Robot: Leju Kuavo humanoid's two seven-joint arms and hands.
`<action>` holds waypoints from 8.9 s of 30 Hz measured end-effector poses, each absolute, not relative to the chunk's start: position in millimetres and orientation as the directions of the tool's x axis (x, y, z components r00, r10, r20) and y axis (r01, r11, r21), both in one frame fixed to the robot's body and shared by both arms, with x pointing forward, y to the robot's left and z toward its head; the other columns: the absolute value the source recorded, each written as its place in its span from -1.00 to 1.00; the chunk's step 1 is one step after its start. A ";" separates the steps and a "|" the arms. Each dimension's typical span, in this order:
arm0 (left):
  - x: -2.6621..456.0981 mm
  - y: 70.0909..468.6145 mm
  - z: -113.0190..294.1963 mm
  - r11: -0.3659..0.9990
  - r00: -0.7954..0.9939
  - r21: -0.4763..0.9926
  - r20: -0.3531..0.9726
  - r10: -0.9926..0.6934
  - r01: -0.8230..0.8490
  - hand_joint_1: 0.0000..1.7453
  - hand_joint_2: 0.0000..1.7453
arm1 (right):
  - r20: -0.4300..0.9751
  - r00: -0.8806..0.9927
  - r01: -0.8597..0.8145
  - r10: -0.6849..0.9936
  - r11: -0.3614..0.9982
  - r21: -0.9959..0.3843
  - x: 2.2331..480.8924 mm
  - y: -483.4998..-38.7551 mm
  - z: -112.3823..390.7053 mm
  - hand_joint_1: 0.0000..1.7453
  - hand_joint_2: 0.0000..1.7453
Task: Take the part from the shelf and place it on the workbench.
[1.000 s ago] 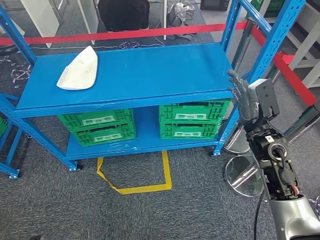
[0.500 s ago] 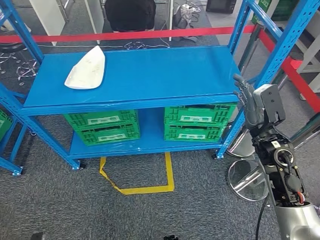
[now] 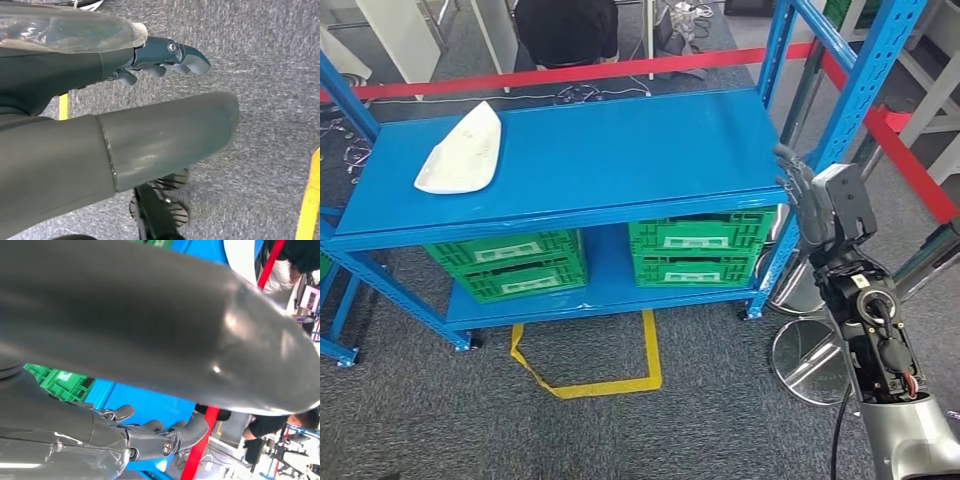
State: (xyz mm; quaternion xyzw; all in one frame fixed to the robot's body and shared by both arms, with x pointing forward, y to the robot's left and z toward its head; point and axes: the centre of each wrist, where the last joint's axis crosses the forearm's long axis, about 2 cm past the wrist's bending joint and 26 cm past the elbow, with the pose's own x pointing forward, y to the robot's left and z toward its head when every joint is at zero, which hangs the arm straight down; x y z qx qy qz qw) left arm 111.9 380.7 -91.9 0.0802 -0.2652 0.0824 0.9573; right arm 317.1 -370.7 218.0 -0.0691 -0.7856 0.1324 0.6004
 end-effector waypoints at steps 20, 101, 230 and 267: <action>115.1 379.2 -91.4 0.974 0.843 0.109 0.526 0.111 -0.197 -1.00 -1.00 | 0.928 -0.256 -0.044 0.270 0.956 -0.290 314.8 -374.2 218.0 -1.00 -1.00; 118.7 379.3 -90.4 0.973 0.838 0.100 0.532 0.123 -0.206 -1.00 -1.00 | 0.922 -0.292 -0.134 0.255 0.943 -0.304 319.1 -364.8 231.8 -1.00 -1.00; 109.7 384.8 -91.7 0.960 0.834 0.117 0.529 0.155 -0.253 -1.00 -1.00 | 0.731 -0.047 -0.405 0.681 0.656 -0.638 321.4 -328.7 183.4 -1.00 1.00; 111.4 384.1 -91.4 0.956 0.831 0.114 0.530 0.172 -0.270 -1.00 -1.00 | 0.630 -0.073 -0.479 0.773 0.527 -0.702 303.5 -290.5 179.7 -1.00 1.00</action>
